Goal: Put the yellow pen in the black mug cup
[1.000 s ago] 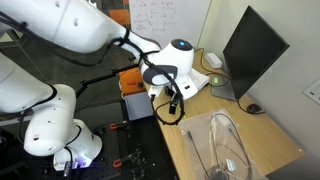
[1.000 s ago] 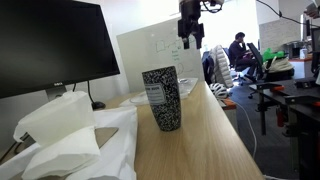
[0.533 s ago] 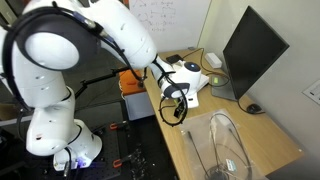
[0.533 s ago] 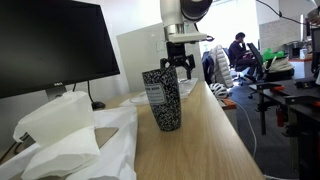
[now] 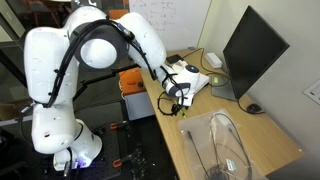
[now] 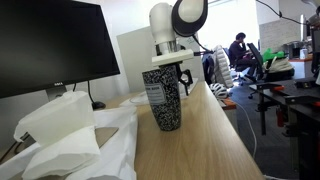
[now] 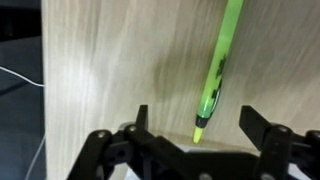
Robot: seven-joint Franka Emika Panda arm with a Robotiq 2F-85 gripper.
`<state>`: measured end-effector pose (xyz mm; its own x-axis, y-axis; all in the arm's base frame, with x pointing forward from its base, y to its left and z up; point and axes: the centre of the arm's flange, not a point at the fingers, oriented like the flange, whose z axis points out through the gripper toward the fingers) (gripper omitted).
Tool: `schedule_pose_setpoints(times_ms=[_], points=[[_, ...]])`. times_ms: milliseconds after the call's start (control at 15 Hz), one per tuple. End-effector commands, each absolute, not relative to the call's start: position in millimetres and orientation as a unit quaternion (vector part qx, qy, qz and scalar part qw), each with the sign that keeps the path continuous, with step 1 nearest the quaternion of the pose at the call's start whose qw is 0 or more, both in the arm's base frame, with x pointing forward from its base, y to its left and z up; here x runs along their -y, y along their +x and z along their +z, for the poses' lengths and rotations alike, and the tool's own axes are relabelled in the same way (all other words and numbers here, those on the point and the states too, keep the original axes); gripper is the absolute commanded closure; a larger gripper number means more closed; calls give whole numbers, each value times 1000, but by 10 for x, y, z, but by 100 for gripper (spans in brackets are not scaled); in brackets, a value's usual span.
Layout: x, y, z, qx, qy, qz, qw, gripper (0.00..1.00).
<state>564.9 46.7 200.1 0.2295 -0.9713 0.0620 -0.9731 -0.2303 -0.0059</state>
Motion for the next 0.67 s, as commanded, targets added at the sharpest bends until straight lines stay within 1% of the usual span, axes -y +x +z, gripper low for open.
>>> schedule_pose_setpoints(times_ms=[0,333,467,533,600], points=[[-514,5822,1923,650,760,15,17,32],[-474,5875,1886,655,756,5,12,71],[-439,5856,1890,659,752,-7,6,85],[-400,5842,1905,664,747,-5,8,93],[-363,5839,1915,667,745,-4,8,99]])
